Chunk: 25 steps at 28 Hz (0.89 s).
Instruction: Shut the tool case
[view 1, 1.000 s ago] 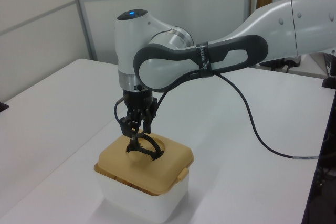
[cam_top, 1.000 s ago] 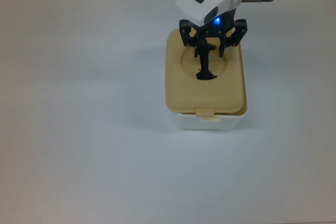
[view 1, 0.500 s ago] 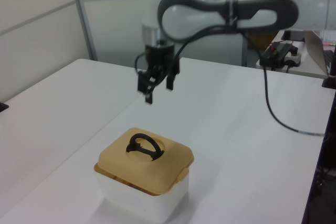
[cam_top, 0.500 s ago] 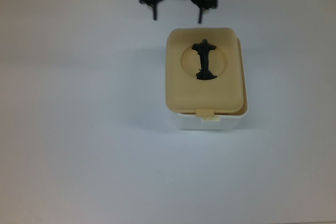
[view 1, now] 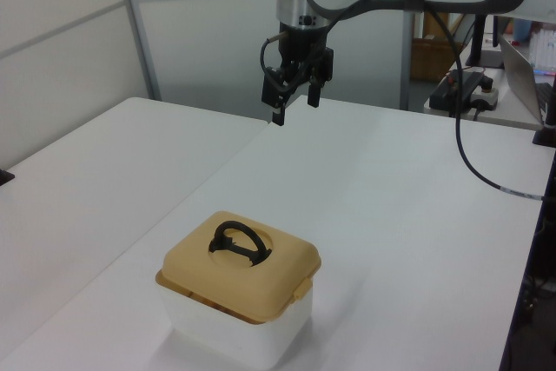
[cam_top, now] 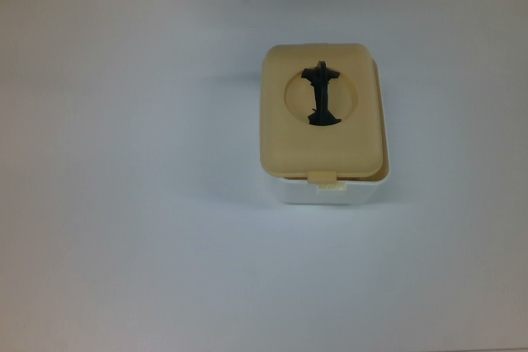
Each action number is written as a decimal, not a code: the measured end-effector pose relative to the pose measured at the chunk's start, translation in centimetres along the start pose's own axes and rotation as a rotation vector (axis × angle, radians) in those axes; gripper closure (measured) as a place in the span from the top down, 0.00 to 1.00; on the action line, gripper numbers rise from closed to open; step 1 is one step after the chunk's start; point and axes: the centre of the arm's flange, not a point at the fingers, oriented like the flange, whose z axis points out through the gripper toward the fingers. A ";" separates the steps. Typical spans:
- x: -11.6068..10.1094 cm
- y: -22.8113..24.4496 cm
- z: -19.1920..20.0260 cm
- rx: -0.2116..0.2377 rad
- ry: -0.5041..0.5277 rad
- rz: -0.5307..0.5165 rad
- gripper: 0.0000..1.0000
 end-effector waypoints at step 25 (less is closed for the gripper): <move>0.0 2.6 1.5 -0.019 -0.054 0.044 1.00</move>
